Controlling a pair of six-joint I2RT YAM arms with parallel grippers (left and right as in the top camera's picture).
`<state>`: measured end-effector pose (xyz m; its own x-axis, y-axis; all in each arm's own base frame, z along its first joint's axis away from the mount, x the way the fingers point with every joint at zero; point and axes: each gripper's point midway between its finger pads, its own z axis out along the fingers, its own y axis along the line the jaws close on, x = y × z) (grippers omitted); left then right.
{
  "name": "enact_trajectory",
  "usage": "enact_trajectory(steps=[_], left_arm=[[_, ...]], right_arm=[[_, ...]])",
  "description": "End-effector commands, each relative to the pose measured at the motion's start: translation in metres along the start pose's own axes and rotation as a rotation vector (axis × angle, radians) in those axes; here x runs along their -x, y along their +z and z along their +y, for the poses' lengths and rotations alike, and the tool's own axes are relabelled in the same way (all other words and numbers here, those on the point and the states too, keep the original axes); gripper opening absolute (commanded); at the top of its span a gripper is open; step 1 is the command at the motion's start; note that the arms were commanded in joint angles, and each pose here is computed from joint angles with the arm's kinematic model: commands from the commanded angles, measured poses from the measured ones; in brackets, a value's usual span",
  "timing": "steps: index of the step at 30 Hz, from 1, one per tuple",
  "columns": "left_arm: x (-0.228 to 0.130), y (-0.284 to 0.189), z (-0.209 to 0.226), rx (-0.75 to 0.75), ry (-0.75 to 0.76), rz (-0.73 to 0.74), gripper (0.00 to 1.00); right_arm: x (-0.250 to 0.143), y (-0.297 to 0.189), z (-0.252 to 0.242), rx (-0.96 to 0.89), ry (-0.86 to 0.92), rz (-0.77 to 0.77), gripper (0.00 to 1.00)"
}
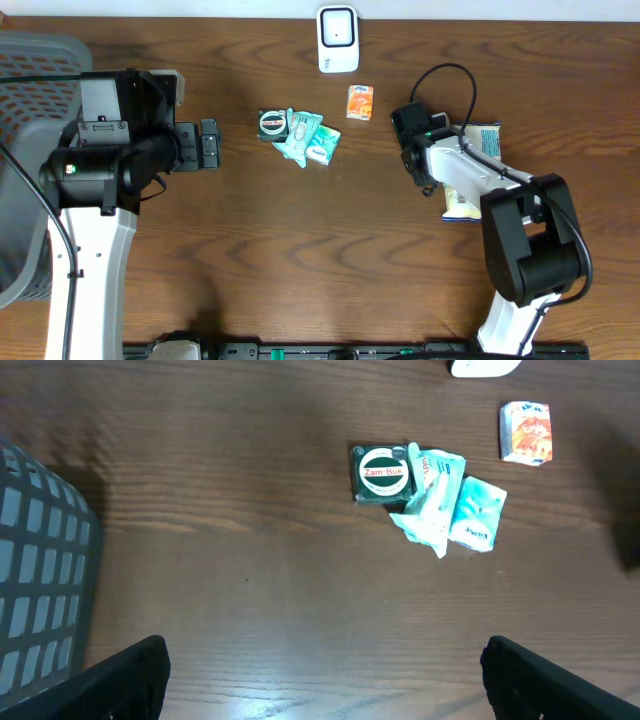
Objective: Scan the item barcode
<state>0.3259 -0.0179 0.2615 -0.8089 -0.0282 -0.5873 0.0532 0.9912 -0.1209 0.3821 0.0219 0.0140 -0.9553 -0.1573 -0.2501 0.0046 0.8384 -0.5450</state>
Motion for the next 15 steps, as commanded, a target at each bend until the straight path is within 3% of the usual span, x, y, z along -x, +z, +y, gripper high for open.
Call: enact_trajectory(steps=[1, 3, 10, 15], left_arm=[[0.002, -0.001, 0.003, 0.009, 0.009, -0.003, 0.98], [0.002, -0.001, 0.003, 0.009, 0.009, -0.003, 0.98], [0.002, -0.001, 0.003, 0.009, 0.009, -0.003, 0.98], [0.002, -0.001, 0.003, 0.009, 0.009, -0.003, 0.98]], right_arm=[[-0.023, 0.028, 0.006, -0.006, -0.026, 0.095, 0.55], [-0.026, 0.031, 0.008, 0.003, -0.026, 0.107, 0.48], [-0.026, 0.02, 0.023, 0.123, -0.018, 0.136, 0.03], [-0.001, -0.019, 0.038, 0.333, 0.026, 0.115, 0.01]])
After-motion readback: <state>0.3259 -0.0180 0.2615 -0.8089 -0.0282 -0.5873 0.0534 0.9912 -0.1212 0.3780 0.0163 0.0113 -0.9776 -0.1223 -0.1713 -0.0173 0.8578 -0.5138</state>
